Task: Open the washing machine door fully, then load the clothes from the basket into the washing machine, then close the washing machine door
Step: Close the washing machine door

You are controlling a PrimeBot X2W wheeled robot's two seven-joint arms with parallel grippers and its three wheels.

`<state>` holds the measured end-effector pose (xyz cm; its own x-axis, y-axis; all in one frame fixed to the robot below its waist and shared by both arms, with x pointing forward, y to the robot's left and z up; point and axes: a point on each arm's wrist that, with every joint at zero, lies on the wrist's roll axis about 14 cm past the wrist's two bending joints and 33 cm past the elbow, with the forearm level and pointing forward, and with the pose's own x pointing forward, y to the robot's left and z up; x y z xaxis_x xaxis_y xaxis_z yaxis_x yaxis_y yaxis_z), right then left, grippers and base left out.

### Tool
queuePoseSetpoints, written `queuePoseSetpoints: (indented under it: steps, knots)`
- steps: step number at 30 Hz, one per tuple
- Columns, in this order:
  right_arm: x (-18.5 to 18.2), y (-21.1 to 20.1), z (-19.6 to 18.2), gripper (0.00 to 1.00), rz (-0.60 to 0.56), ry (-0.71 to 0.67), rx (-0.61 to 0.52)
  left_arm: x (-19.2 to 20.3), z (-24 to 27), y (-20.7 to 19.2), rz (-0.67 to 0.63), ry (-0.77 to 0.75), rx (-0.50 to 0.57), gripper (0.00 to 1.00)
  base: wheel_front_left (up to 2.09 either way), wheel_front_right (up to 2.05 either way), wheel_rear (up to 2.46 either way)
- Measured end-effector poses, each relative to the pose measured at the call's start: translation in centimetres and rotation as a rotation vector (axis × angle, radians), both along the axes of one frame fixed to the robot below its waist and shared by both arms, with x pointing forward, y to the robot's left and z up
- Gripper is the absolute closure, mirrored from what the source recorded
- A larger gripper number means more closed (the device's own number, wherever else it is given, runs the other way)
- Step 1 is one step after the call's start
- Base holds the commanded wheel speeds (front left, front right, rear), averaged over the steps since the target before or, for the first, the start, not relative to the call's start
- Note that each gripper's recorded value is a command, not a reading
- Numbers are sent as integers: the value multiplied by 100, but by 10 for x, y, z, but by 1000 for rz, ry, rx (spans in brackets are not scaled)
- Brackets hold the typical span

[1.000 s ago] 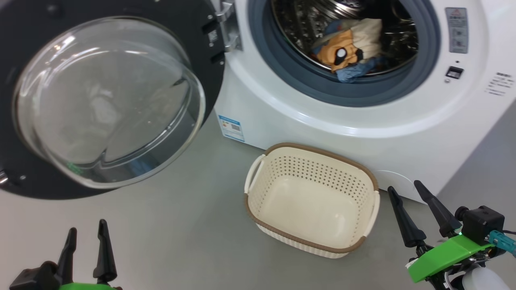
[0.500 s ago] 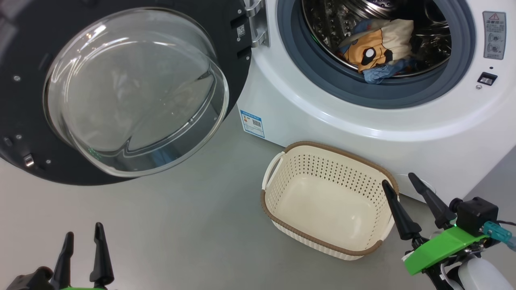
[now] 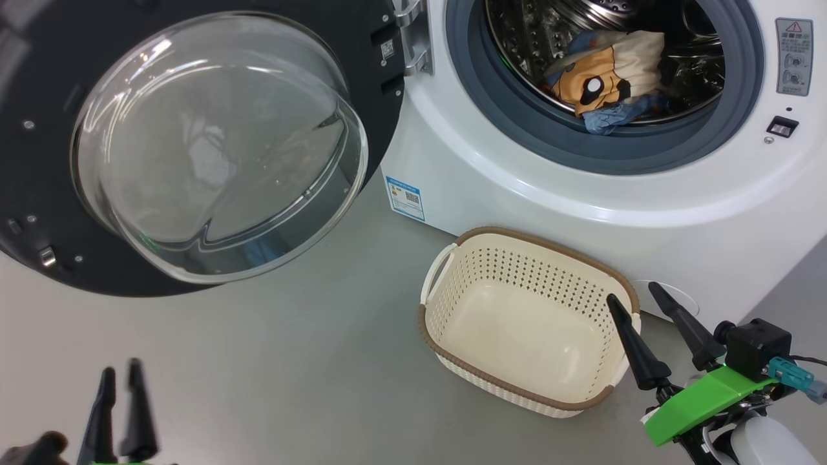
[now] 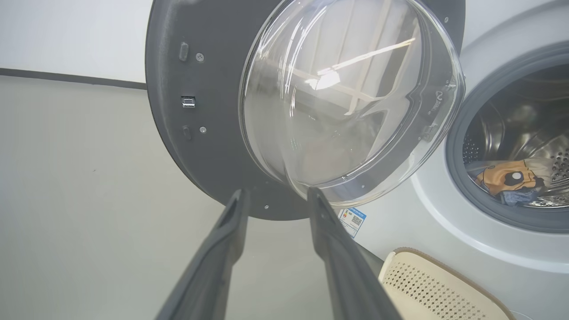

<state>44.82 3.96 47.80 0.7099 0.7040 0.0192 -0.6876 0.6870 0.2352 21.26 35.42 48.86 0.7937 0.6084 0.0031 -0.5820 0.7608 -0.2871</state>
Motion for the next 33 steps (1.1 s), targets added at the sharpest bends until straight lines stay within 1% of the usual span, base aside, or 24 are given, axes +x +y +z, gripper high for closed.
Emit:
queuePoseSetpoints:
  steps: [4, 7, 12, 14, 18, 21, 27, 31, 33]
  knots:
    - [0, -1, 1, 0, -2, -3, 0, -3, 18, 8, 29, -64, 14, 100, 0, 0, 0]
    - [1, -2, 3, 0, -7, -6, 2, -13, 44, 24, 86, -145, 47, 100, 0, 0, 0]
    - [5, -8, 6, 0, -34, -12, 10, -27, 104, 49, 160, -348, 109, 100, 0, 0, 0]
    - [5, -10, 6, 0, -38, -9, 14, -35, 129, 65, 174, -438, 126, 100, 0, 0, 0]
    - [3, -13, 2, 0, -45, 1, 13, -36, 165, 93, 162, -535, 150, 100, 0, 0, 0]
    - [4, -16, 1, 0, -57, 4, 14, -34, 189, 114, 158, -576, 170, 100, 0, 0, 0]
    - [7, -21, -2, 0, -69, 10, 17, -31, 208, 167, 217, -687, 49, 100, 0, 0, 0]
    - [9, -24, -8, 0, -73, 21, 13, -22, 212, 189, 229, -673, -5, 100, 0, 0, 0]
    - [10, -26, -12, 0, -77, 28, 9, -11, 211, 199, 225, -659, -62, 100, 0, 0, 0]
